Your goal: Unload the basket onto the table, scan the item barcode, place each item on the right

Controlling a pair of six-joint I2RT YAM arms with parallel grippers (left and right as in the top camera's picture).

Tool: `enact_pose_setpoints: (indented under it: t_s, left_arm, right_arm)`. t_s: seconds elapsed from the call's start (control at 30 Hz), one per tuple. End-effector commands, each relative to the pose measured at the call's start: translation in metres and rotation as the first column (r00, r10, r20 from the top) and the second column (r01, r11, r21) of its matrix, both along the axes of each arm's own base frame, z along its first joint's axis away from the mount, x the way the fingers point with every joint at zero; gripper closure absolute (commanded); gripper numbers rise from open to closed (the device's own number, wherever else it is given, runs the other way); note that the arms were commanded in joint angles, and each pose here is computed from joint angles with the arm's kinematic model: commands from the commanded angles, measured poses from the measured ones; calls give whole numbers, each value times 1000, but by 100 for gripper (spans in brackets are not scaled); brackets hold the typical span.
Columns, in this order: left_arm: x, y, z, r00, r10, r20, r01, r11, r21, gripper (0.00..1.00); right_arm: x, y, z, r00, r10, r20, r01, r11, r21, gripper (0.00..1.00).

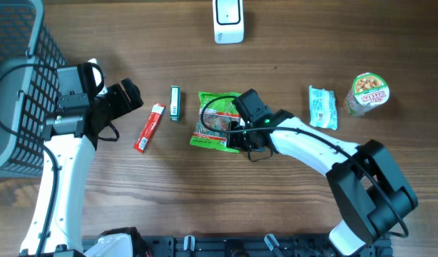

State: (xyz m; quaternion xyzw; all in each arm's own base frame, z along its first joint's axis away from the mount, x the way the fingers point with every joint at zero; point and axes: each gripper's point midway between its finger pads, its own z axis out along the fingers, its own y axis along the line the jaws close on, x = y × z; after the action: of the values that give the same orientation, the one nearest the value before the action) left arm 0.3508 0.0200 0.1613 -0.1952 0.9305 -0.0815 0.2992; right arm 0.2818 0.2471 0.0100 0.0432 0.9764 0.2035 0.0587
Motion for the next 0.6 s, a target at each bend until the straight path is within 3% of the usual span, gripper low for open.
enact_pose_setpoints:
  t_s: [0.0,0.07,0.2,0.37,0.57]
  left_arm:
    - [3,-2,6,1000,-8,17,8,1000,-3,0]
    - [3,-2,6,1000,-8,17,8,1000,-3,0]
    - [3,-2,6,1000,-8,17,8,1000,-3,0]
    - [3,-2,6,1000,-8,17,8,1000,-3,0]
    - [3,-2,6,1000,-8,17,8,1000,-3,0]
  right_arm:
    - [23,2,40,993,36,109,-38,999,22,90]
    - [34,4,75,977,83,196,-92,995,36,81]
    - [44,9,119,945,154,290,-174,984,46,30]
    - [46,10,115,934,198,298,-215,976,25,17]
    - [64,-4,76,944,182,274,-162,982,-94,14]
